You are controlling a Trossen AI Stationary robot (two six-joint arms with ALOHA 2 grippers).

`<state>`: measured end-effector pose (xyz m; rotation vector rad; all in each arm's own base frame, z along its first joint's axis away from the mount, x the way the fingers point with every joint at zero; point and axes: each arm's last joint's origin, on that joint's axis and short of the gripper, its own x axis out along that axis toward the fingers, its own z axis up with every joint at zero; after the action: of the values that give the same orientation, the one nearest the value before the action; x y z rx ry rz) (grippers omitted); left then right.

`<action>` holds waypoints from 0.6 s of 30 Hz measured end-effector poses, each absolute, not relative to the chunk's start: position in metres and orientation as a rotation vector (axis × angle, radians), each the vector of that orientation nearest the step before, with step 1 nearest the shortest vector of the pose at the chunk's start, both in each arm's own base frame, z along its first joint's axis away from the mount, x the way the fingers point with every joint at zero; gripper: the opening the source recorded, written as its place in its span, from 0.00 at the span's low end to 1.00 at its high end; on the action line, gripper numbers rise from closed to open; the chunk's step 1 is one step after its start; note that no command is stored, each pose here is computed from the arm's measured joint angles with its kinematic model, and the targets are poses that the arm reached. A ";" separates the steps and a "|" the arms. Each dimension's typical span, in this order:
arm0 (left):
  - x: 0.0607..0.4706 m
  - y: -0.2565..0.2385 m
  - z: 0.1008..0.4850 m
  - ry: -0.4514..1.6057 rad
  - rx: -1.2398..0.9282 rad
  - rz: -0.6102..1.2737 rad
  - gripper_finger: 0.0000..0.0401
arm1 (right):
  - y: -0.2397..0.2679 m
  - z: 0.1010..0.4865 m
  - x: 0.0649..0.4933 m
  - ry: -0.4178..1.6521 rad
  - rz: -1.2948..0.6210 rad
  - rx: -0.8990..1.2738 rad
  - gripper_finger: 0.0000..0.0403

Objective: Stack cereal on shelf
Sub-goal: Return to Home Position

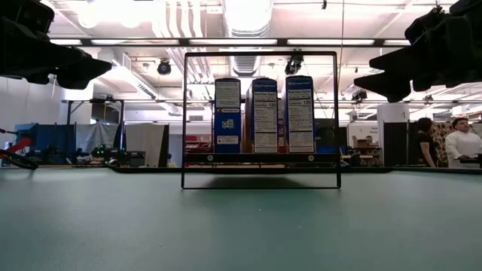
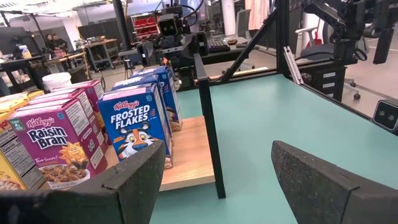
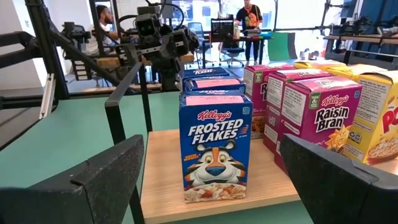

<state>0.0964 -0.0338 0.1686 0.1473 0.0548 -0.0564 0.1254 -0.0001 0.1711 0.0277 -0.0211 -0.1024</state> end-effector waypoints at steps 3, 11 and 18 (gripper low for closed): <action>0.096 -0.034 0.169 0.055 0.147 -0.056 0.69 | 0.000 0.171 0.125 -0.021 -0.102 0.028 0.91; 0.097 -0.032 0.169 0.059 0.121 -0.002 0.69 | 0.000 0.171 0.125 -0.021 -0.102 0.028 0.91; 0.096 -0.029 0.167 0.068 -0.040 0.130 0.69 | 0.000 0.171 0.125 -0.021 -0.102 0.028 0.91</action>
<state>0.0964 -0.0285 0.1669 -0.0404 0.0678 0.1297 0.1254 -0.0001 0.1711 0.0277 -0.0206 -0.1024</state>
